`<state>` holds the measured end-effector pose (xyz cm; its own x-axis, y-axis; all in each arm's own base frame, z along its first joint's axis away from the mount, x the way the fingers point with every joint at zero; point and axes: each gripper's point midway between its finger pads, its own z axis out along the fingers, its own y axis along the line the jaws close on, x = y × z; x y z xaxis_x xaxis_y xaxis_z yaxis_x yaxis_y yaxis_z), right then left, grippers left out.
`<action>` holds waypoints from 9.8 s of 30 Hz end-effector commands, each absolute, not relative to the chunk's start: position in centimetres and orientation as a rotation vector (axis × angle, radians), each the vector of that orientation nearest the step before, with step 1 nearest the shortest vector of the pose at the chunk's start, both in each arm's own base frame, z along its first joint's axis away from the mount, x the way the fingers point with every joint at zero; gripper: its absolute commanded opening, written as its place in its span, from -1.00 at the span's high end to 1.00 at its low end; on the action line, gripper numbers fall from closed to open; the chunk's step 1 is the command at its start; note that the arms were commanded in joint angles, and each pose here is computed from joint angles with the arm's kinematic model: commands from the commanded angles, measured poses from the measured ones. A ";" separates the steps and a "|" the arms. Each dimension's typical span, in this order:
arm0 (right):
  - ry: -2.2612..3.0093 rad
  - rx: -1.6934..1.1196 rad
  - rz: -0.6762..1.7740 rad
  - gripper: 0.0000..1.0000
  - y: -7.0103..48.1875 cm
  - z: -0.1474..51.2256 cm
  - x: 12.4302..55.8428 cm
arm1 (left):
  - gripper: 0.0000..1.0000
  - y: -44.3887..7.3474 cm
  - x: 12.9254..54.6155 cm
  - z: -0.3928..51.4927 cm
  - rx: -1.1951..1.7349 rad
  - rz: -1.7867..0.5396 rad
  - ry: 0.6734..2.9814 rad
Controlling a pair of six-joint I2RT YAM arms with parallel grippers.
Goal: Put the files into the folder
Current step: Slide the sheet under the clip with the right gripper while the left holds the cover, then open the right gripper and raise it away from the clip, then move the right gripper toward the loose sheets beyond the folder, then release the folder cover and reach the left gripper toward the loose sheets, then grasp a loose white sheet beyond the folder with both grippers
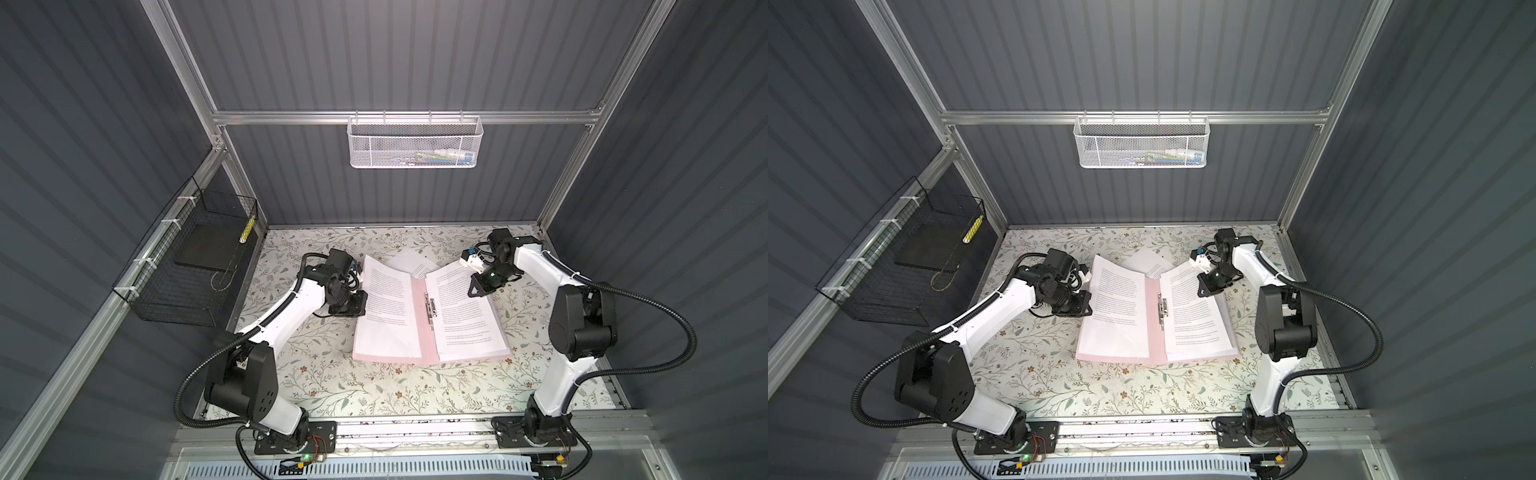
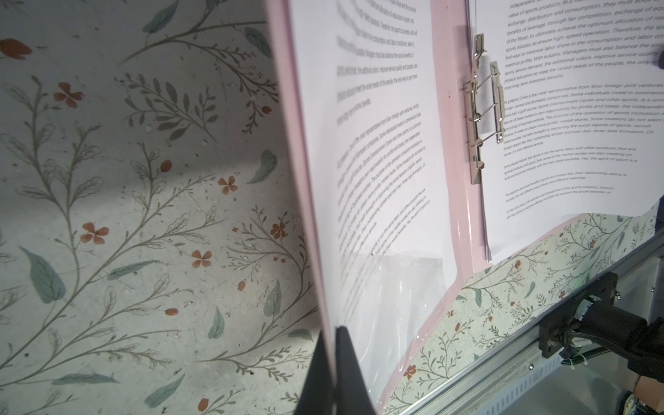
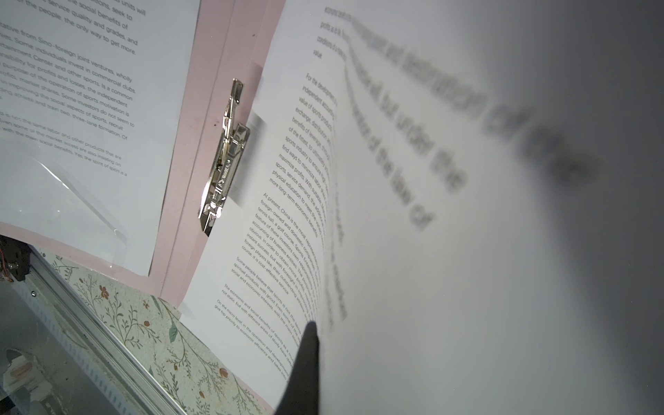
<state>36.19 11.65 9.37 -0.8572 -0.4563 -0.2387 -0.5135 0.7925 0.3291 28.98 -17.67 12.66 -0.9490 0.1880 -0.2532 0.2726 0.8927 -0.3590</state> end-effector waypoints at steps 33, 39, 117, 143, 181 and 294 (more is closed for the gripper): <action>2.849 -0.856 0.464 1.00 10.4 8.0 35.7 | 1.00 -17.1 28.7 13.0 0.375 -0.543 2.835; 2.856 -0.827 0.465 1.00 10.4 8.0 36.0 | 1.00 -17.1 28.7 13.0 0.374 -0.552 2.834; 2.878 -0.808 0.472 1.00 10.5 6.6 35.5 | 0.94 -16.9 28.7 12.8 0.362 -0.555 2.834; 2.880 -0.553 0.154 -0.98 6.4 6.6 37.5 | 0.84 -16.8 28.6 13.0 0.360 -0.558 2.825; 2.400 0.348 0.393 -0.98 3.8 15.7 40.9 | 1.00 -19.8 22.7 15.4 0.352 -1.029 2.790; 2.807 0.312 0.892 -0.41 18.9 1.9 46.2 | 0.00 -26.7 48.4 -0.5 -0.013 -0.880 2.989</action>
<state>46.15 18.98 3.50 -0.9612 0.2361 -0.1426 0.1038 0.7886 0.6061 50.97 -28.35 4.00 -0.9880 -0.0153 -0.1540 0.0825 0.7895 -0.6082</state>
